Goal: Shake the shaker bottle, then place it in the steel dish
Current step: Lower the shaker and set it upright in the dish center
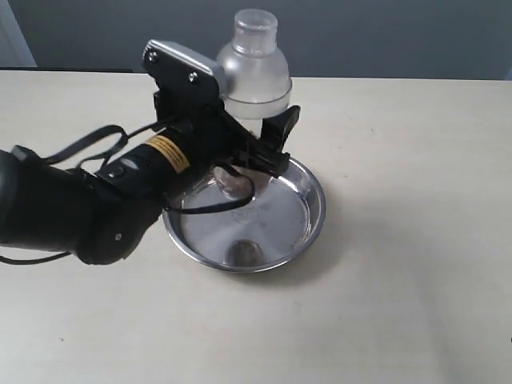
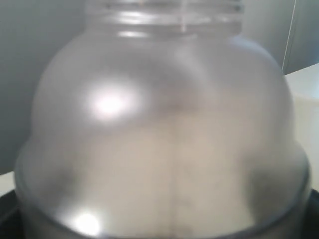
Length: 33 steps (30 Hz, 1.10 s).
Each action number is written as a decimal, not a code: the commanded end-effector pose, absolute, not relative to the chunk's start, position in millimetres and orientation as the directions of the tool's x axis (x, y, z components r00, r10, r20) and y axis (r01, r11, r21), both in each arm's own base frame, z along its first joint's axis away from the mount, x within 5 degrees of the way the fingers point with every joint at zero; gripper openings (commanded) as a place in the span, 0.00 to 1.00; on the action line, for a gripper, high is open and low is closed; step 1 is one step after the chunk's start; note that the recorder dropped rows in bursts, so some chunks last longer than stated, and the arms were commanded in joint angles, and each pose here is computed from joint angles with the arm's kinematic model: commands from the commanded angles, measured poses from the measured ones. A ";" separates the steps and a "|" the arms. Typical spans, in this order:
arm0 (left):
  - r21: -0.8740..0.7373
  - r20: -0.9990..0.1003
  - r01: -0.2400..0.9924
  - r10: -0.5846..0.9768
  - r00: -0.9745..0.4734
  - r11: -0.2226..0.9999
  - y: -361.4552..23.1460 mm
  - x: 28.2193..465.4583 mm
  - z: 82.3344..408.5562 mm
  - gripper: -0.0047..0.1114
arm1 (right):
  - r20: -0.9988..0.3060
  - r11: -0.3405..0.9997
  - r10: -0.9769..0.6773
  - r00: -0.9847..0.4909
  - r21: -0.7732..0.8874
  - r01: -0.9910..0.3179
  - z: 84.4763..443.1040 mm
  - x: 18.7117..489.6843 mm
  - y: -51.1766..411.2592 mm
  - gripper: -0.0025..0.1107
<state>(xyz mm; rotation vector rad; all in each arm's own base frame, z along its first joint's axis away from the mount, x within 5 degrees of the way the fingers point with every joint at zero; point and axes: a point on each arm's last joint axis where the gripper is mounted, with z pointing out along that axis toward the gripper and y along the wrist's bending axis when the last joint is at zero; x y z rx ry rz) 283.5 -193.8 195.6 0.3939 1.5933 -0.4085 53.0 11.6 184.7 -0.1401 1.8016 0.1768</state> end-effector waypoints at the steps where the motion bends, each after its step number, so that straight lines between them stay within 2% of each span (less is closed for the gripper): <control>1: -0.090 -0.996 0.469 -0.078 -0.045 0.879 -196.4 290.4 175.5 0.04 | -0.976 0.981 -0.003 -0.219 0.039 -0.189 185.7 53.1 11.4 0.02; 6: -0.094 -0.996 0.465 -0.084 -0.043 0.880 -198.0 293.3 155.5 0.04 | -0.976 0.981 -0.003 -0.219 0.039 -0.189 185.7 53.1 11.4 0.02; 17: -0.097 -0.993 0.436 -0.115 0.015 0.895 -195.1 295.2 156.1 0.04 | -0.976 0.981 -0.003 -0.219 0.039 -0.189 185.7 53.1 11.4 0.02; 24: -0.101 -0.995 0.401 -0.085 -0.058 0.910 -193.5 297.6 127.0 0.04 | -0.976 0.981 -0.003 -0.219 0.039 -0.189 185.7 53.1 11.4 0.02; 33: -0.092 -0.995 0.402 -0.071 -0.069 0.911 -193.6 297.5 121.3 0.04 | -0.976 0.981 -0.003 -0.219 0.039 -0.189 185.7 53.1 11.4 0.02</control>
